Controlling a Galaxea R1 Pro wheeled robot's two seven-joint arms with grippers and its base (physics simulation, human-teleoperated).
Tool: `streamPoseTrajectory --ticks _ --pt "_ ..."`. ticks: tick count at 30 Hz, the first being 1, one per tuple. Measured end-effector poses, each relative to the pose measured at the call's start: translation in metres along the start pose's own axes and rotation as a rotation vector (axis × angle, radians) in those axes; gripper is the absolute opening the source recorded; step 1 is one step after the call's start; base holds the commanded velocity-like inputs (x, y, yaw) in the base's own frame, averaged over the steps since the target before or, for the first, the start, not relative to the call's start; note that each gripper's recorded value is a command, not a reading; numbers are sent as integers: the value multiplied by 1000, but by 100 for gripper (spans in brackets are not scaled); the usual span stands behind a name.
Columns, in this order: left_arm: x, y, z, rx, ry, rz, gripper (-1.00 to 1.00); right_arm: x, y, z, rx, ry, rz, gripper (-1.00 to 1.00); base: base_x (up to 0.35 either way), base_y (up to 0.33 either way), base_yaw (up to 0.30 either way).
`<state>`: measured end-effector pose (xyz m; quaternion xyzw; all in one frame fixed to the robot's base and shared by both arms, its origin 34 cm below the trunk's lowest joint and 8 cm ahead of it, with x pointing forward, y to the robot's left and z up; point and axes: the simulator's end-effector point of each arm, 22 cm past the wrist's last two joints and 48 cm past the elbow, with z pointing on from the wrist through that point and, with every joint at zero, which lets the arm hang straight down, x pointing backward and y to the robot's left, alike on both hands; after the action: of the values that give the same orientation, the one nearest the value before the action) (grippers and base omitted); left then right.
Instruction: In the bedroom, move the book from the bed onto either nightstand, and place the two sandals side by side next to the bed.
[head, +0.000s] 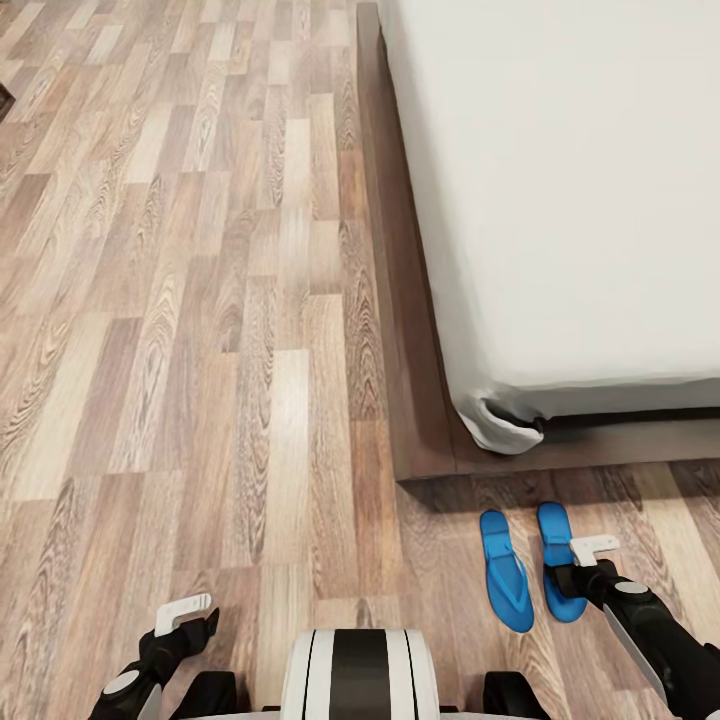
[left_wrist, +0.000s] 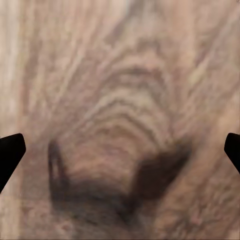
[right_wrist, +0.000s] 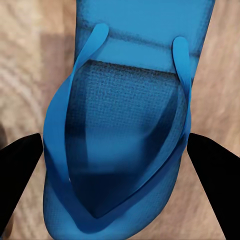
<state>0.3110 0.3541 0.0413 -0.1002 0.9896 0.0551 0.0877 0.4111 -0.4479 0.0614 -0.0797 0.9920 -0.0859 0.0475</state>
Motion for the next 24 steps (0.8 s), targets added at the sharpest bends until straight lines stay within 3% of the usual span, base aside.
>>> streamPoseTrajectory --ticks 24 --pt "0 0 0 0 -1 0 100 0 0 0 0 0 0 -100 -12 16 0"
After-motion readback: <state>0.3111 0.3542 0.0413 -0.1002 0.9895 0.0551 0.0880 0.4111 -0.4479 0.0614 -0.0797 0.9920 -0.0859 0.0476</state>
